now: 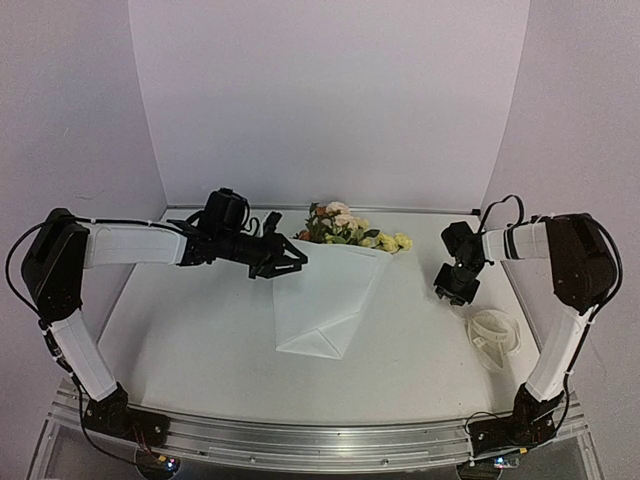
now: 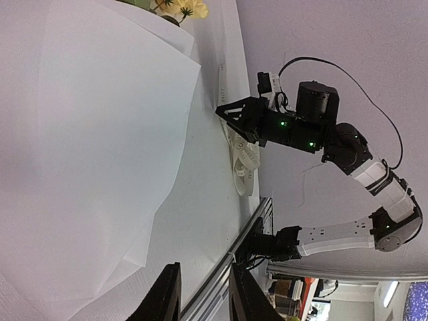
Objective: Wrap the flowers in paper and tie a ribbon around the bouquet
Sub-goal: Pick up the ribbon from the corner of the board, then pass from the right arm to the left
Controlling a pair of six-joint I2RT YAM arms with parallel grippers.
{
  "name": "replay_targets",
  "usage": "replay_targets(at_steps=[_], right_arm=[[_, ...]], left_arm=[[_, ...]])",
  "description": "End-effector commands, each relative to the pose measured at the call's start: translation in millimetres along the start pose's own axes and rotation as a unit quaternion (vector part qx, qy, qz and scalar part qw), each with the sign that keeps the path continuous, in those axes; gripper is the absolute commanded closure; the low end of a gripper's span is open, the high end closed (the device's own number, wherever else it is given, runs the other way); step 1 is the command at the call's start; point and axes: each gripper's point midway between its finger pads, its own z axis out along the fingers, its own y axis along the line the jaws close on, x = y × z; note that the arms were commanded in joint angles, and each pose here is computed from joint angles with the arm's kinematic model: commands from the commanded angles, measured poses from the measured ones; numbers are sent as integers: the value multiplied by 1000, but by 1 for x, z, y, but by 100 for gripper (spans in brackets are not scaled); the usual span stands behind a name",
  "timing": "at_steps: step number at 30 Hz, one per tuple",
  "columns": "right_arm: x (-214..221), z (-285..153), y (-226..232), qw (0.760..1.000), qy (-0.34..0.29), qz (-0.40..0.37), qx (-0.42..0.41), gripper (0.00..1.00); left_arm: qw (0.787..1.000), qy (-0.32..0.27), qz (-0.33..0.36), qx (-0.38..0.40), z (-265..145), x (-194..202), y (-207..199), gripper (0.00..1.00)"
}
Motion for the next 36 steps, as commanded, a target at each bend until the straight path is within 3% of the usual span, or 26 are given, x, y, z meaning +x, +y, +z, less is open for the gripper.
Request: replay_targets(at_steps=[1, 3, 7, 11, 16, 21, 28, 36], right_arm=[[-6, -8, 3, 1000, -11, 9, -16, 94], [1, -22, 8, 999, -6, 13, -43, 100], [14, -83, 34, 992, -43, 2, -118, 100], [56, -150, 80, 975, -62, -42, -208, 100], [107, -201, 131, 947, -35, -69, -311, 100], [149, -242, 182, 912, 10, -102, -396, 100], [190, -276, 241, 860, 106, -92, -491, 100], [223, -293, 280, 834, 167, -89, -518, 100]], left_arm=[[999, -38, 34, 20, -20, -6, -22, 72], [998, -47, 36, 27, -22, -7, -23, 69], [996, -66, 44, 27, -28, -6, -23, 58], [994, -84, 64, 28, -34, -3, -26, 39], [987, -101, 119, 41, -32, 15, -49, 27], [974, -119, 181, 72, -36, 40, -75, 23], [951, -121, 263, 113, -37, 84, -77, 22], [933, -129, 307, 139, -35, 101, -76, 23]])
